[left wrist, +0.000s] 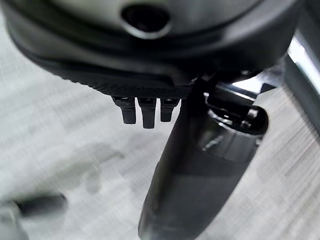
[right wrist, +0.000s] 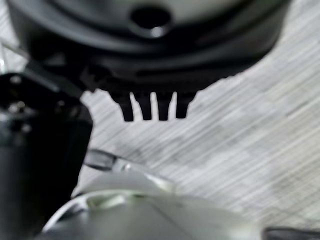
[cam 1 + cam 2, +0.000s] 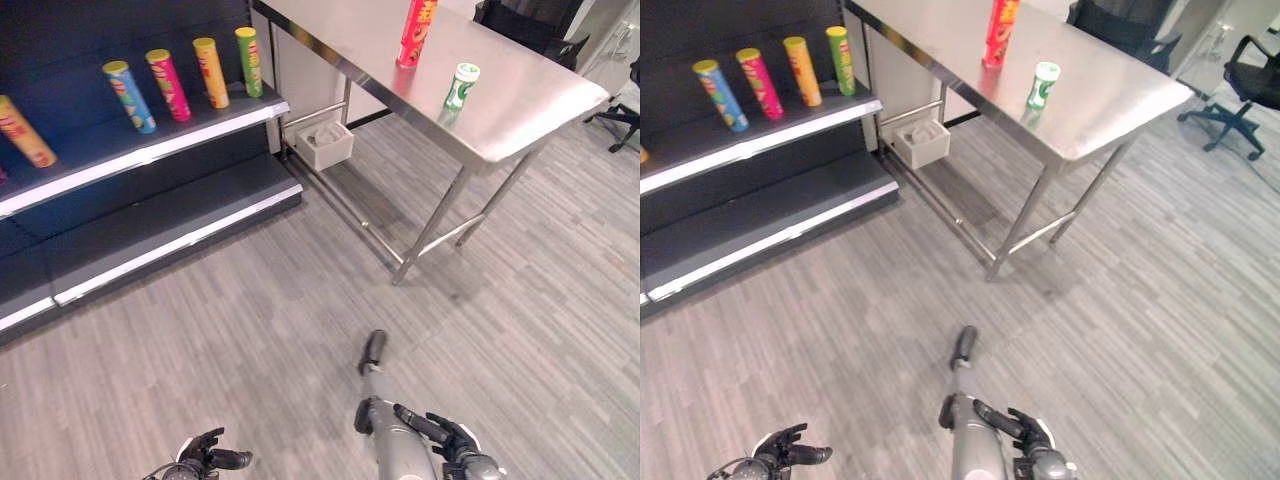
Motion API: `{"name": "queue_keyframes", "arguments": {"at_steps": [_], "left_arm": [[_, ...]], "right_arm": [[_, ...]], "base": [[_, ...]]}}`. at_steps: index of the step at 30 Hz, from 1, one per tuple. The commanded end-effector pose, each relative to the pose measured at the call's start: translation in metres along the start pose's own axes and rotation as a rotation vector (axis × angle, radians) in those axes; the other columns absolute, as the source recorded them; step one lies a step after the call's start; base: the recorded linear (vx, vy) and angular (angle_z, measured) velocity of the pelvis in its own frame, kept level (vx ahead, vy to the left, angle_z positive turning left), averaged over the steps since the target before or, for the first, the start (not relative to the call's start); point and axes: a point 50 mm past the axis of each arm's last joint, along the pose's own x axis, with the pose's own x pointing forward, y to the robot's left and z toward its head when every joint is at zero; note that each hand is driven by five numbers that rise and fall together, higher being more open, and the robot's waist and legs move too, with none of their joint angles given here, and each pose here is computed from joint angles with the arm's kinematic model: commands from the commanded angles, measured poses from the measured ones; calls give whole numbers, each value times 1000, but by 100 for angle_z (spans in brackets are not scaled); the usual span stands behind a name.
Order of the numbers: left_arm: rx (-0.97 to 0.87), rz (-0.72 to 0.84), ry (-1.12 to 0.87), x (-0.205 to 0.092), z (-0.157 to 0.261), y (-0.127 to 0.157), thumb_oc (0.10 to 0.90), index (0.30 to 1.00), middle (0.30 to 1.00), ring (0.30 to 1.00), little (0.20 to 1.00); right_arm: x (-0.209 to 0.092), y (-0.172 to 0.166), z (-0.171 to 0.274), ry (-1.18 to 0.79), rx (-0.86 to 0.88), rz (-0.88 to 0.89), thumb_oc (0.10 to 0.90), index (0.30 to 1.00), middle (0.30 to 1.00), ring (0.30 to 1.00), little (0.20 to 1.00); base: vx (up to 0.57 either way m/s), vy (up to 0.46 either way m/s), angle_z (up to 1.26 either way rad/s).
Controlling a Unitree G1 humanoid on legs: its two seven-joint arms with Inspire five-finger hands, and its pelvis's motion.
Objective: Put the goods on the table back onto the shelves and tidy them up.
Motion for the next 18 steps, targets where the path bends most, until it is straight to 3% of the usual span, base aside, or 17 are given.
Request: {"name": "queue_keyframes", "arguments": {"at_steps": [1,8,18], "left_arm": [[67,16,-108,0,23,12,800,900,900,900,900],[27,-1,-149,1,35,4,800,900,900,900,900],[59,-1,-44,0,5,2,800,900,900,900,900]], "right_arm": [[-3,-45,0,24,-97,-107,800,900,900,900,900],[-2,-58,14,-7,-84,-154,800,900,900,900,900],[-4,-48,-10,74,-89,-140,800,900,900,900,900]], "base": [[632,-487,49],[203,-252,4],[171,134,-58]]}}
